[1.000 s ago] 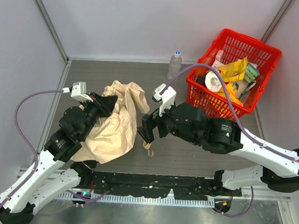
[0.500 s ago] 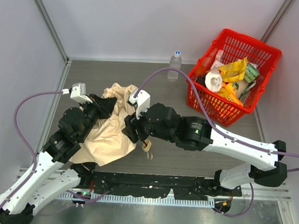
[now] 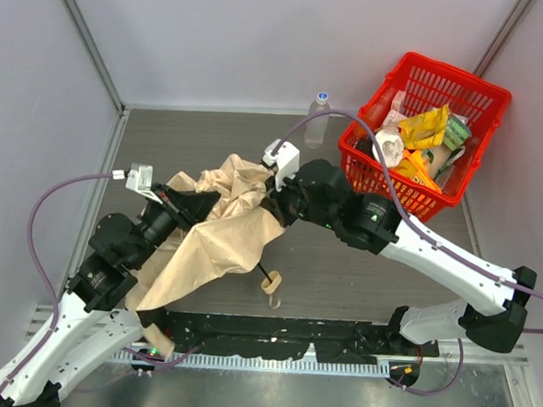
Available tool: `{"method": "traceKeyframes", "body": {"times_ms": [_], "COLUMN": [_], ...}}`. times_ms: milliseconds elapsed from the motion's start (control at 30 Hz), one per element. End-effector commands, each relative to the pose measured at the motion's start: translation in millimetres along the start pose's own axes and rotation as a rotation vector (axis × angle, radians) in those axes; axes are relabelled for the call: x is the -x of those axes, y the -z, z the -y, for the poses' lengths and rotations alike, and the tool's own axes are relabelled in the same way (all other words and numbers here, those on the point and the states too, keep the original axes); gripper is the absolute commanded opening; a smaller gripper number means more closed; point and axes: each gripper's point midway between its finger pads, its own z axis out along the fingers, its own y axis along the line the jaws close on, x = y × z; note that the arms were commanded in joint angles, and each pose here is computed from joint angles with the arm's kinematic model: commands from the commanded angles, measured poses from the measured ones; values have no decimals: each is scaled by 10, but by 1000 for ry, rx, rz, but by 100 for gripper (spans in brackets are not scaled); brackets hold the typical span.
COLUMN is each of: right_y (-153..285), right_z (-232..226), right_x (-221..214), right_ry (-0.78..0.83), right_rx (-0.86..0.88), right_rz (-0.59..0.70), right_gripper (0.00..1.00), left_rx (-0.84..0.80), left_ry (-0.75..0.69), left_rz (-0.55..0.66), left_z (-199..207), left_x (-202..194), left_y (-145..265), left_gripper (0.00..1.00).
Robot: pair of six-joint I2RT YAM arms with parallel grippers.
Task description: Put away the umbrella
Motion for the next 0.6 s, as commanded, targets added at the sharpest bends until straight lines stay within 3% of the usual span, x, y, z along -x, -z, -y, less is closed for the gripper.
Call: {"method": "traceKeyframes", "body": {"times_ms": [0,100,167,200,267,400,567], "right_y": [230,230,265,300,396,662,821], "right_z": [50,88,-33,-76,-200,-150,-22], "right_x": [235,185,88,61,-88,-217,-188], "right_ry": [140,133,104,92,43,-16,34], "right_rx": [57,50,117,143,210,187,137], "right_rz": [120,99,57,45,-16,-33,3], "right_gripper": [1,1,15,33,48,72,89], "left_rx": [-298,-337,-332,-323,-299,-259,-293], "left_ry": [-15,-15,-2,5,15,21,27], "left_rz": [30,-42,-66,-64,-58,-71,-100], "left_z": [553,608,602,590,553,501,561], "left_x": [109,-33,-79,-78,-71,-77,-129], "left_y": [115,65,22,5,-29,-82,-86], "left_gripper": [0,0,0,0,0,0,0]}}
